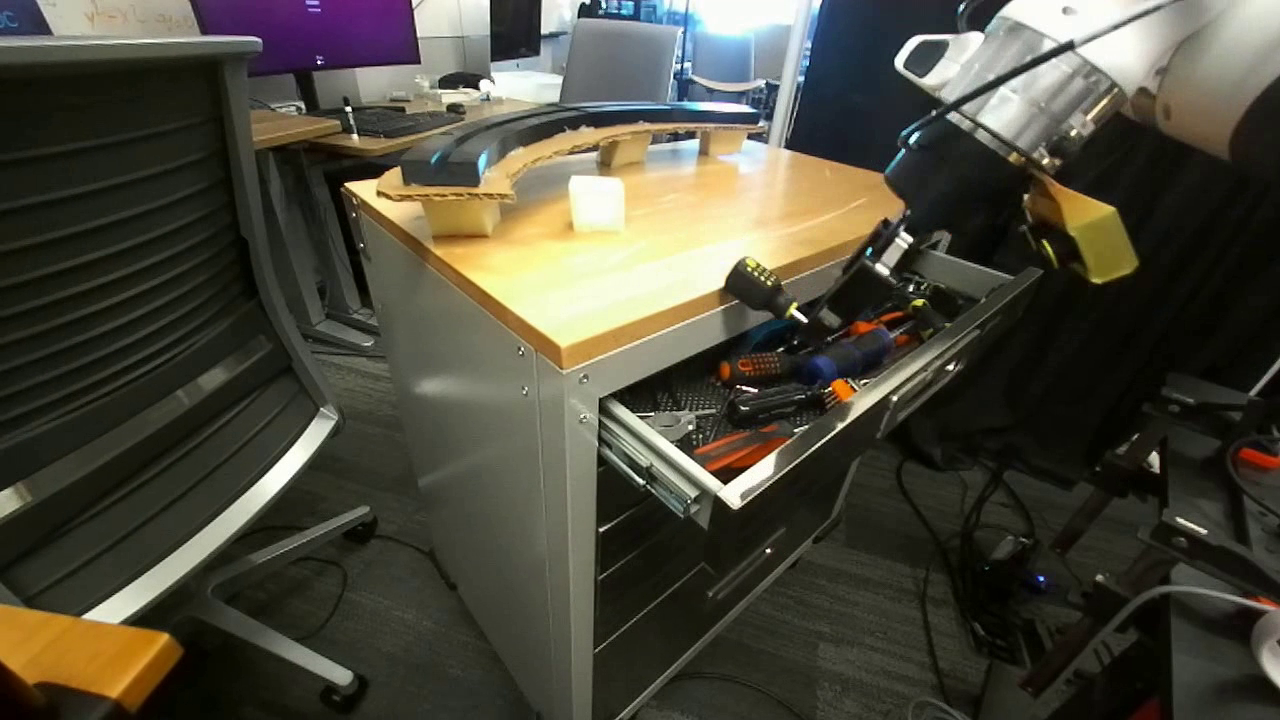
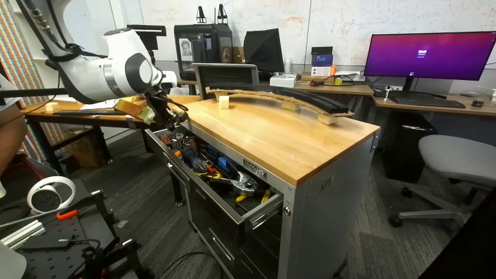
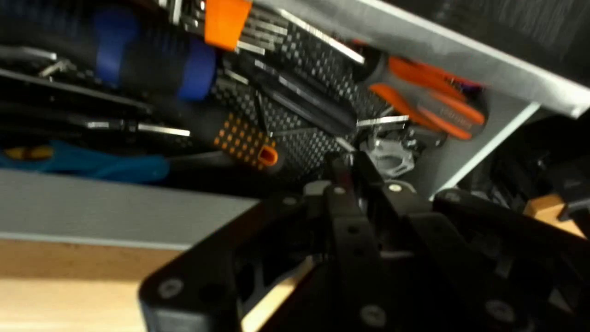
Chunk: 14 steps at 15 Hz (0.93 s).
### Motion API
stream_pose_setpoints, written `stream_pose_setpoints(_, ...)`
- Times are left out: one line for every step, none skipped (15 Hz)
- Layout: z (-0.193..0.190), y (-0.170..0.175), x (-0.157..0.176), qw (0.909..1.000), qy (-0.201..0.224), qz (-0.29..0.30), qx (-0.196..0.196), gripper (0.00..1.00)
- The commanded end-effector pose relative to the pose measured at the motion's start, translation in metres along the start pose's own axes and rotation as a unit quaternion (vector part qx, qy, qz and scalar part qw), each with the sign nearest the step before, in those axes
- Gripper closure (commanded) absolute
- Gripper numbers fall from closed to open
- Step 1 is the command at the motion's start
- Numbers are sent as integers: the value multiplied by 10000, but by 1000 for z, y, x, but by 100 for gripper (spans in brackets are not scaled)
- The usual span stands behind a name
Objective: Put the screwdriver in the drawer then close the drawer
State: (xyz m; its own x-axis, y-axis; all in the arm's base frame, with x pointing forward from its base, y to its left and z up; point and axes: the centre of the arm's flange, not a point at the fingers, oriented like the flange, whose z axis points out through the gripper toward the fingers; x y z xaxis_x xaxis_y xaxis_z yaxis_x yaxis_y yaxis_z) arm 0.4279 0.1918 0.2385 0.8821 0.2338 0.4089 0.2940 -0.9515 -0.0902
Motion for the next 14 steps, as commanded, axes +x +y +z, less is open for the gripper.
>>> stream_pose_setpoints(-19,11,-16,9987,-433,-195,-175,98)
stream_pose_setpoints(-16,12,-18,9985,-490,-125,-187,98)
stream_pose_setpoints(-12,15,-19,9986,-476,-120,-203,98)
stream_pose_setpoints(-9,16,-19,9987,-422,-108,-257,98)
stream_pose_setpoints(-9,15,-15,9986,-406,-164,-279,98)
stream_pose_setpoints(-8,13,-11,9986,-381,-174,-318,98)
stream_pose_setpoints(-8,12,-10,9986,-350,-182,-350,68)
stream_pose_setpoints(-10,12,-7,9985,-316,-203,-405,67)
stream_pose_setpoints(-12,12,-3,9983,-365,-241,-389,60)
stream_pose_setpoints(-15,13,-1,9981,-386,-240,-423,53)
stream_pose_setpoints(-19,14,0,9977,-468,-259,-419,45)
stream_pose_setpoints(-23,15,0,9971,-566,-204,-466,37)
stream_pose_setpoints(-29,16,-4,9953,-800,-165,-522,28)
stream_pose_setpoints(-31,18,-10,9925,-1040,-52,-645,21)
